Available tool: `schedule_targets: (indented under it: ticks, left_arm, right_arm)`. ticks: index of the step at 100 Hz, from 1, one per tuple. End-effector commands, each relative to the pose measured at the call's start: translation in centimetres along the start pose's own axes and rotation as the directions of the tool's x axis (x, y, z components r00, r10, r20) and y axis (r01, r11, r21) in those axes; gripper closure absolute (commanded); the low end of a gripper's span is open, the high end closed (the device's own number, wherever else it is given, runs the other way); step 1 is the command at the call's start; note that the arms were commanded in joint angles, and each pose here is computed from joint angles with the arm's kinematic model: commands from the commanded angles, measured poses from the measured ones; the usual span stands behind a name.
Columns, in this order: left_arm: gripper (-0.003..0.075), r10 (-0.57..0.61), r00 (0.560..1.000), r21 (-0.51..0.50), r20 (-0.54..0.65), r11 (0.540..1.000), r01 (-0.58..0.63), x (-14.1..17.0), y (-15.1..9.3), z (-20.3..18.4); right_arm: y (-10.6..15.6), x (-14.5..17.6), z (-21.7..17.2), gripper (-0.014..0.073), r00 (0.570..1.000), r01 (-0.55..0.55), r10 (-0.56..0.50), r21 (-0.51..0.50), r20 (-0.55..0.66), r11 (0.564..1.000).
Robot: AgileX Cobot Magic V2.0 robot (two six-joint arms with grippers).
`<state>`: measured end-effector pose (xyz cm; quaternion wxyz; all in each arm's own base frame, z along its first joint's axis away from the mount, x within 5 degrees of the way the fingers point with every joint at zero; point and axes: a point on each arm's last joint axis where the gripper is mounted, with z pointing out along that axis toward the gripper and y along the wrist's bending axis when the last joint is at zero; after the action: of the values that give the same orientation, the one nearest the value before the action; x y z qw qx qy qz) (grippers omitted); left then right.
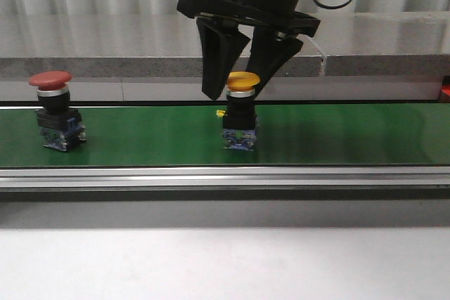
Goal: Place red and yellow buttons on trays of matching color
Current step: 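Lower the right gripper onto the yellow button, grasp and lift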
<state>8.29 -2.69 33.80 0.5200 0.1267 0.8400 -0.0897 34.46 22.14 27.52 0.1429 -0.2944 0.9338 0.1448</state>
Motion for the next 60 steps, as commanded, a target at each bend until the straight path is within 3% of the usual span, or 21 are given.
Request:
schedule_targets:
  ticks: [1, 9, 25, 60]
  left_arm:
    - [0.0741, -0.011, 0.996, 0.011, 0.085, 1.0, 0.01, -1.3, -0.1, -0.3]
    - [0.0741, -0.011, 0.996, 0.011, 0.085, 1.0, 0.01, -1.3, -0.1, -0.3]
    - [0.0741, -0.011, 0.996, 0.011, 0.085, 1.0, 0.01, -1.3, -0.1, -0.3]
    - [0.0741, -0.011, 0.996, 0.011, 0.085, 1.0, 0.01, -1.3, -0.1, -0.3]
  right_arm:
    - [0.7, -0.7, -2.9, 0.0307, 0.995, 0.027, -0.027, -0.003, 0.091, 1.0]
    - [0.8, -0.7, -3.2, 0.0369, 0.994, 0.026, -0.026, -0.001, 0.107, 1.0]
    - [1.0, -0.6, -5.0, 0.0371, 0.987, 0.024, -0.025, 0.005, 0.157, 1.0]
    - [-1.8, 1.1, -11.5, 0.0371, 0.95, -0.165, 0.152, 0.025, 0.274, 0.986]
